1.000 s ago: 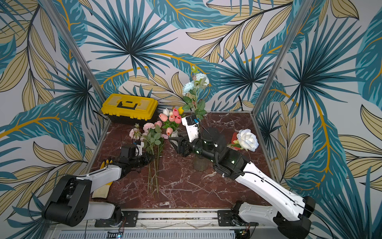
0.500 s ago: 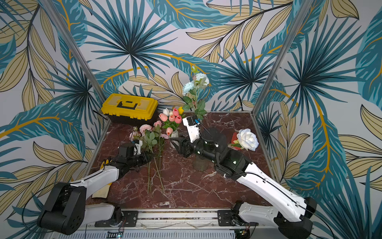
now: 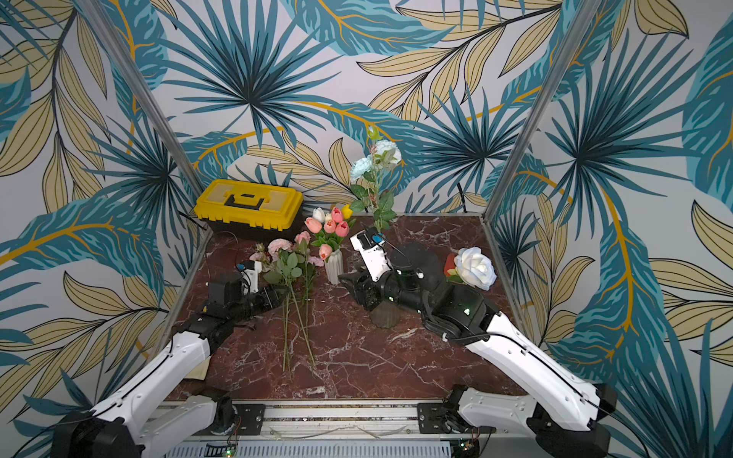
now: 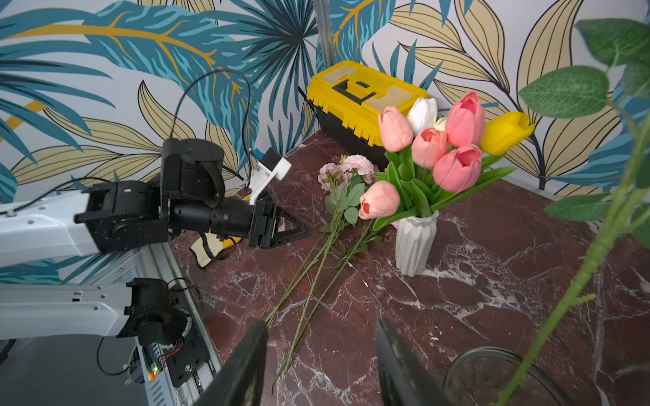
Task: Pick out pink flowers from the vase
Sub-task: Place the flower at the center of the board, then move the vase to the center of the board.
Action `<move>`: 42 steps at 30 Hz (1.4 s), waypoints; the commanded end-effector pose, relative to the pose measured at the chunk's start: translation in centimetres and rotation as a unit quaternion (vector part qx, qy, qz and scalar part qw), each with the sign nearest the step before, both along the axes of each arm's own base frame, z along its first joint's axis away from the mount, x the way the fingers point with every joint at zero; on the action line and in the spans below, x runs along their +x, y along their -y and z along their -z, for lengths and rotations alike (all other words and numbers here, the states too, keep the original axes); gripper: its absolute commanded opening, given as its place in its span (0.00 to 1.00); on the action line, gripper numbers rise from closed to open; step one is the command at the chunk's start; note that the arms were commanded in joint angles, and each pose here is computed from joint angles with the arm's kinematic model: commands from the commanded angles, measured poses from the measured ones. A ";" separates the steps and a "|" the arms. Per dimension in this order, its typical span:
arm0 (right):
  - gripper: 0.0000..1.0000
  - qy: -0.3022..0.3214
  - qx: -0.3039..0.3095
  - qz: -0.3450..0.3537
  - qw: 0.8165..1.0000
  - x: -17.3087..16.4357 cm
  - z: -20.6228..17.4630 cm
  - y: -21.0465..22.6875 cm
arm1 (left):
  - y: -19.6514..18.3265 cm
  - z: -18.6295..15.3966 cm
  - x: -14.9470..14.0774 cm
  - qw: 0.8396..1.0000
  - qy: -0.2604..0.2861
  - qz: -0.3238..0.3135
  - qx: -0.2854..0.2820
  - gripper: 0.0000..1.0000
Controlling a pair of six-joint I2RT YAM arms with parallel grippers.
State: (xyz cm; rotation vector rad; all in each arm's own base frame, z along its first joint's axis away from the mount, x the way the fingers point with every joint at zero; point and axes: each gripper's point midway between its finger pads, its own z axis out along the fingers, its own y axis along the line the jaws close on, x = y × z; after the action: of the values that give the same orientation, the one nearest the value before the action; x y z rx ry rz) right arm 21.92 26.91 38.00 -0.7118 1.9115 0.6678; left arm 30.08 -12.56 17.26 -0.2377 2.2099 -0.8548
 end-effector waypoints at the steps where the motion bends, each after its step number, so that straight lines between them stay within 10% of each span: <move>1: 0.50 -0.010 -0.104 -0.025 0.994 -0.9 4.2 -0.2 | 0.3 -3.7 -1.0 0.999 0.038 0.013 0.018 0.45; 19: 0.47 -0.120 -0.266 0.135 0.947 -1.7 24.0 1.2 | 1.9 -4.3 -5.2 0.990 0.085 0.081 0.075 0.49; 30: 0.47 -0.078 -0.417 0.186 0.886 1.7 28.8 3.4 | 2.0 -4.4 -5.3 0.989 0.093 0.085 0.082 0.49; 42: 0.47 -0.105 -0.417 0.262 0.864 6.2 30.8 8.0 | 2.1 -4.4 -4.9 0.988 0.091 0.086 0.089 0.49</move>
State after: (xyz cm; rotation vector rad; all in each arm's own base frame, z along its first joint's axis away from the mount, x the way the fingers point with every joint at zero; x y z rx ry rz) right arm 26.93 20.57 7.83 -0.6223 2.4601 -0.4338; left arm 25.05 -14.53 21.16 0.0944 2.1491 -0.7466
